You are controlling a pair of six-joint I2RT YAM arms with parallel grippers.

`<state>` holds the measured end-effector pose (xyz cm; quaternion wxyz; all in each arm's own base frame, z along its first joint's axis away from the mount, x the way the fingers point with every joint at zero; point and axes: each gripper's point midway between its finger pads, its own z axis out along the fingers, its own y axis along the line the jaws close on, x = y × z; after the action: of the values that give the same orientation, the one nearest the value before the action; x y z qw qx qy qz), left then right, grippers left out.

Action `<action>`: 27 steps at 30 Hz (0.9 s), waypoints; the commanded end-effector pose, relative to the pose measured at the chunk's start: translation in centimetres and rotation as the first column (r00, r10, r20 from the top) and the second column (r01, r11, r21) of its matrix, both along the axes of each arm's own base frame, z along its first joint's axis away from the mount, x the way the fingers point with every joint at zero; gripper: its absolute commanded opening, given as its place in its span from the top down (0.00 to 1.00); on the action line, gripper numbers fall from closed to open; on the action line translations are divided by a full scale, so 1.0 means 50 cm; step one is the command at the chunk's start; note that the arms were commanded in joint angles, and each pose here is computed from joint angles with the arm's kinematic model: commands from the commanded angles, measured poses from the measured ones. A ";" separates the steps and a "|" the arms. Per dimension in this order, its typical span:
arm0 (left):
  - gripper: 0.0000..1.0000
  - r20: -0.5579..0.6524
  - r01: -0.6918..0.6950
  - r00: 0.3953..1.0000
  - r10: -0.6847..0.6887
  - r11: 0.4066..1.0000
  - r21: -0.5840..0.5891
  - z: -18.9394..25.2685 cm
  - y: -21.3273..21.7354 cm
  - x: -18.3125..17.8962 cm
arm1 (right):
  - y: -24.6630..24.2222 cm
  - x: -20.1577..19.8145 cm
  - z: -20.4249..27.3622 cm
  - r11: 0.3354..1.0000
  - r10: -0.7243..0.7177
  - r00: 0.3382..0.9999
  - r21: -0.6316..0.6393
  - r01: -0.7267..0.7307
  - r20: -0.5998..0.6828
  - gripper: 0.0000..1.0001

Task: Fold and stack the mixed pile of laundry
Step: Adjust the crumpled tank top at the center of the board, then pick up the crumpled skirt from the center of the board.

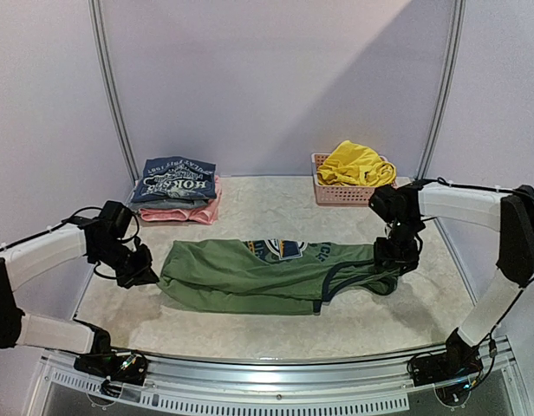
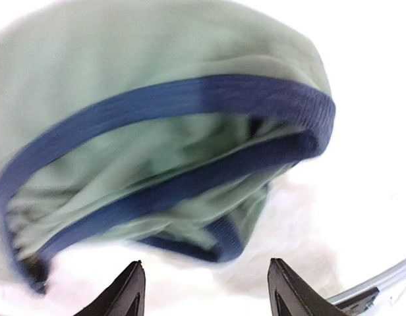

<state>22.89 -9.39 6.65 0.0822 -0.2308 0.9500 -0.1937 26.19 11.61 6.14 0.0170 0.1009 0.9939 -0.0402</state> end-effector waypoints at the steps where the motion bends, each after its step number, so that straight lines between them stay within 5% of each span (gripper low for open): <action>1: 1.00 0.065 0.001 0.998 -0.002 1.000 0.020 0.029 0.010 -0.012 | 0.102 -0.022 0.084 0.974 0.072 0.988 0.204 -0.100 0.140 0.35; 6: 1.00 0.078 0.012 0.997 -0.009 0.999 -0.041 0.021 -0.008 -0.020 | 0.246 -0.078 0.112 0.894 0.139 0.962 0.389 -0.225 0.237 0.36; 14: 1.00 0.079 0.014 0.997 -0.010 0.999 -0.045 0.010 -0.005 -0.041 | 0.394 -0.153 0.053 0.847 0.238 0.950 0.436 -0.305 0.203 0.38; 27: 1.00 0.100 0.013 0.995 -0.006 0.998 -0.068 0.015 -0.011 -0.046 | 0.399 -0.169 -0.062 0.894 0.185 0.980 0.401 -0.199 0.073 0.46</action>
<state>20.95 -9.47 7.56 0.1245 -0.2241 0.9389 -0.2298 18.13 31.63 4.12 0.0288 -0.0208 0.9848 0.1700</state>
